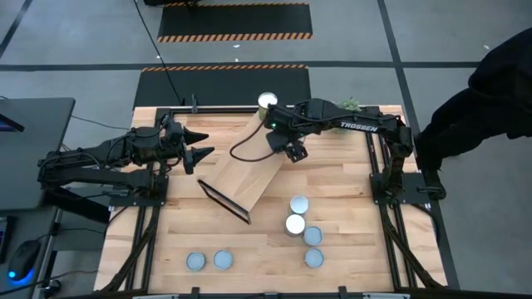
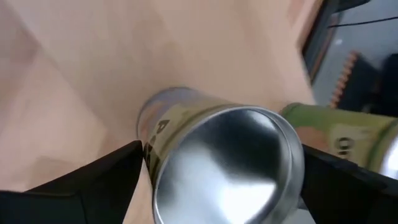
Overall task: Pick and place cans onto a shelf
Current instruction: Put the canned peaches on the shelf
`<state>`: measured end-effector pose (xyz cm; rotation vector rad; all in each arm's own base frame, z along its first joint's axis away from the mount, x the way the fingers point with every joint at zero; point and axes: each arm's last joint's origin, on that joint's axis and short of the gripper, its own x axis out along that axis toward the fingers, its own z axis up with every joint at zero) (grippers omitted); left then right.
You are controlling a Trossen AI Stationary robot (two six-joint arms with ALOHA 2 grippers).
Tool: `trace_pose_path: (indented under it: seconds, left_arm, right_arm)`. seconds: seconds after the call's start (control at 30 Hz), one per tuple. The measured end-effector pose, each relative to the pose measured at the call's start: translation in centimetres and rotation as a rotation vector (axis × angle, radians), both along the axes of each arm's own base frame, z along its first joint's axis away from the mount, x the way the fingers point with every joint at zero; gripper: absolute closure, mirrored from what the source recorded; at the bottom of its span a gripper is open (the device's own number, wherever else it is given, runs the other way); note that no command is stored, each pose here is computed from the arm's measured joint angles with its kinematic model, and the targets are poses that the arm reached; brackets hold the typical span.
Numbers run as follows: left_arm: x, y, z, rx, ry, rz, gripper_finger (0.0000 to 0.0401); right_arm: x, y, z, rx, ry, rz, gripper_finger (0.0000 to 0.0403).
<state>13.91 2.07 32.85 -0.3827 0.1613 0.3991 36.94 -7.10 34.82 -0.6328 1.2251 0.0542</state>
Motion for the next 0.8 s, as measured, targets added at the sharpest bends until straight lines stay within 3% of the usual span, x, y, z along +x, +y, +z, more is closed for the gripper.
trace_pose_path:
  seconds: [0.37, 0.8]
  left_arm:
    - [0.03, -0.09, 0.00, -0.014, -0.003, -0.030, 0.0102]
    - [0.03, -0.08, -0.01, -0.014, -0.003, -0.030, 0.0102]
  right_arm:
    - [0.65, -0.43, 0.46, -0.125, -0.049, 0.016, 0.0004]
    - [0.94, -0.71, 0.90, -0.165, -0.099, -0.001, 0.0005]
